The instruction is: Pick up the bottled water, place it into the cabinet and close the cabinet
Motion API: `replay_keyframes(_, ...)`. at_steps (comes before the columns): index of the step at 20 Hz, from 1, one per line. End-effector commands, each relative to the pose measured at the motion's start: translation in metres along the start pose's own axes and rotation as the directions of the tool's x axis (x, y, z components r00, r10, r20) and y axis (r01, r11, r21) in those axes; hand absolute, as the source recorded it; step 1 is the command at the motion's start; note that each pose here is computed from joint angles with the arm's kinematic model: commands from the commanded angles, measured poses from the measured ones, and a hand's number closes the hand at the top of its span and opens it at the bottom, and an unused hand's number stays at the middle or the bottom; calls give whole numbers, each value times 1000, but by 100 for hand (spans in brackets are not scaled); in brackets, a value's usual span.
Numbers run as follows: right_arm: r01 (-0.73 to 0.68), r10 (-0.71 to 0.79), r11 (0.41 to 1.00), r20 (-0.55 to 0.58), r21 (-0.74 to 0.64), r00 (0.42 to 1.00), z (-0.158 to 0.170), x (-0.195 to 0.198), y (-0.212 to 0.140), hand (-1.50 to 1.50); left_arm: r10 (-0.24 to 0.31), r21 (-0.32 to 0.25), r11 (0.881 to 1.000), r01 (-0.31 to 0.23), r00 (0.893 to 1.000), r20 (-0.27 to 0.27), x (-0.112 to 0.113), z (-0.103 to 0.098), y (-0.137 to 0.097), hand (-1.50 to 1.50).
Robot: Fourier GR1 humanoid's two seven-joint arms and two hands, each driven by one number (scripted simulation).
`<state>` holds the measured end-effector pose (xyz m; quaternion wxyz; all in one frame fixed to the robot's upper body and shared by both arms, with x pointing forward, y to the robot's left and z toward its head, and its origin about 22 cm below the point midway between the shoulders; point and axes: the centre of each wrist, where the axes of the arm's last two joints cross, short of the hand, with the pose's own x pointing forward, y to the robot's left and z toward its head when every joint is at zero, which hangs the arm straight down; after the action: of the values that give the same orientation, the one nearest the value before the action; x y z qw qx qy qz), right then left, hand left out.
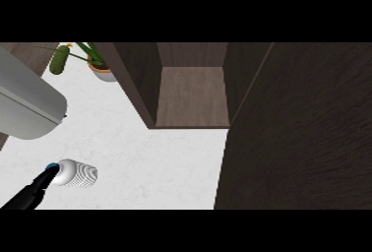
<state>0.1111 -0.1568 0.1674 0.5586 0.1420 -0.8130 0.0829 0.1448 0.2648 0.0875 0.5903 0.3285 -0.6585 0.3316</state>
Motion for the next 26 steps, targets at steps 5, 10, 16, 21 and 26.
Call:
replay_keyframes(5, -60, 62, 998, 77, -29, 995, 8, 5, 10, -150, -16, -12, 1000, 15, 999, -47, -57, 1, -2, -150)
replay_keyframes(10, -65, 67, 997, 63, -41, 996, 21, 25, 2, -150, -40, -25, 999, 39, 998, -48, -80, -21, 3, -150)
replay_keyframes(16, -82, 84, 996, 73, -33, 994, 26, 35, -4, -150, -27, -64, 998, 22, 998, -63, -112, -5, -14, -150)
replay_keyframes(21, -96, 99, 995, 67, -39, 993, 11, 15, -3, -150, -14, -74, 997, 9, 997, -75, -139, -11, -25, -150)
replay_keyframes(26, -71, 75, 995, 59, -64, 995, 16, 21, 1, -150, 5, -49, 999, -10, 995, -105, -160, -20, -15, -150)
